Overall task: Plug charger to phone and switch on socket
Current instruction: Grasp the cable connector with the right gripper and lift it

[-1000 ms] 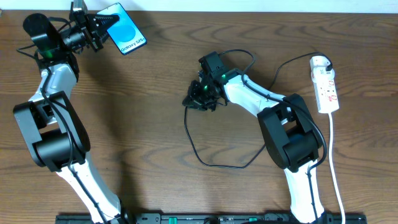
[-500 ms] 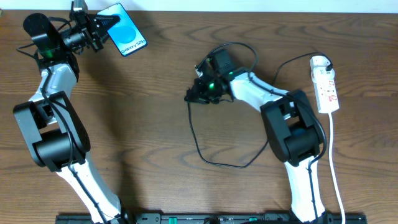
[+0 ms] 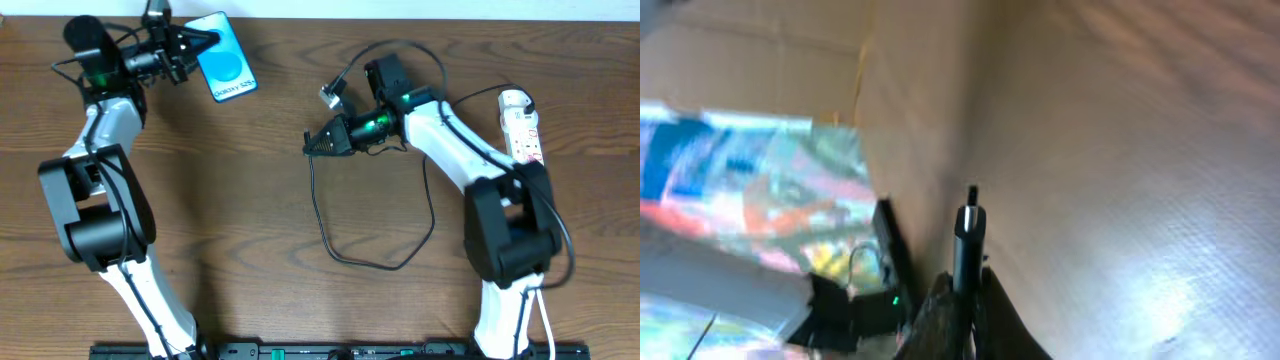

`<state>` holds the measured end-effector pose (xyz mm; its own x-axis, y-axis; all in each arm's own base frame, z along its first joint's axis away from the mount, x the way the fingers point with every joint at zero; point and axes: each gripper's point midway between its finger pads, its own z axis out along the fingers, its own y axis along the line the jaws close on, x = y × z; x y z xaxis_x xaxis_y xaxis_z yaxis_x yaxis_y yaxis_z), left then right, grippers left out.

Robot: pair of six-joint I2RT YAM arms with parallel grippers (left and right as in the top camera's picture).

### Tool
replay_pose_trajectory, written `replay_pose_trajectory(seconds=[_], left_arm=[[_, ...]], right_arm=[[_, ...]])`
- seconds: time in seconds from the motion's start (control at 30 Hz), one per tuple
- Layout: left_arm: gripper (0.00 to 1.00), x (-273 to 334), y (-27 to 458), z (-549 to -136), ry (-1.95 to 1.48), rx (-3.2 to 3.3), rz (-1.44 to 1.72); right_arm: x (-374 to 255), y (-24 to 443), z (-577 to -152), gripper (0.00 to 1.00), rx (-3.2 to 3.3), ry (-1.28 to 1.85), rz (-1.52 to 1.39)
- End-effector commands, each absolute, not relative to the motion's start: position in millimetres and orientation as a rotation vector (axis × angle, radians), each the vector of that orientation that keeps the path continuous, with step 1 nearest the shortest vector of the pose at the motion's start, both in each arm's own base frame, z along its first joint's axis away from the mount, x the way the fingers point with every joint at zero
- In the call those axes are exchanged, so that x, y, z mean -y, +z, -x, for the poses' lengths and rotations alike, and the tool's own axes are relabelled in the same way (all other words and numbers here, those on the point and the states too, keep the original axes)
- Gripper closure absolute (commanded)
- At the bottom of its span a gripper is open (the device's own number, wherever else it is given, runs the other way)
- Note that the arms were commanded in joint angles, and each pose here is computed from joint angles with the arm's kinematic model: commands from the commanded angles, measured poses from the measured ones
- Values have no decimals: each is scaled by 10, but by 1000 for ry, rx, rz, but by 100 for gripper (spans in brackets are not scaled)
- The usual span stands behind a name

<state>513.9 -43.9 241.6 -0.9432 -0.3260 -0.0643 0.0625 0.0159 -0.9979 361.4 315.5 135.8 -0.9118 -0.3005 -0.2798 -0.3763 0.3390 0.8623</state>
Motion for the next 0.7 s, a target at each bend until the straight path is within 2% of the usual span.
replay_pose_trajectory(seconds=[0.0,0.27,0.4,0.67], left_arm=[[92,650,2608,-5034,-2003,-2028,136],[93,1115,2609,-4951,-2071,-2079,65],[92,1309,2609,-4904,-2065,-2075,-27],[92,1385,2609,-4883,-2056,-2067,-75]], right_arm=[[-3198,1855,-3479,99,-2312,1645,847],[-3149,2059,-3374,99,-2278,1621,889],[-3172,2173,-3286,99,-2193,1713,944],[-3116,2326,-3250,99,-2071,1837,973]])
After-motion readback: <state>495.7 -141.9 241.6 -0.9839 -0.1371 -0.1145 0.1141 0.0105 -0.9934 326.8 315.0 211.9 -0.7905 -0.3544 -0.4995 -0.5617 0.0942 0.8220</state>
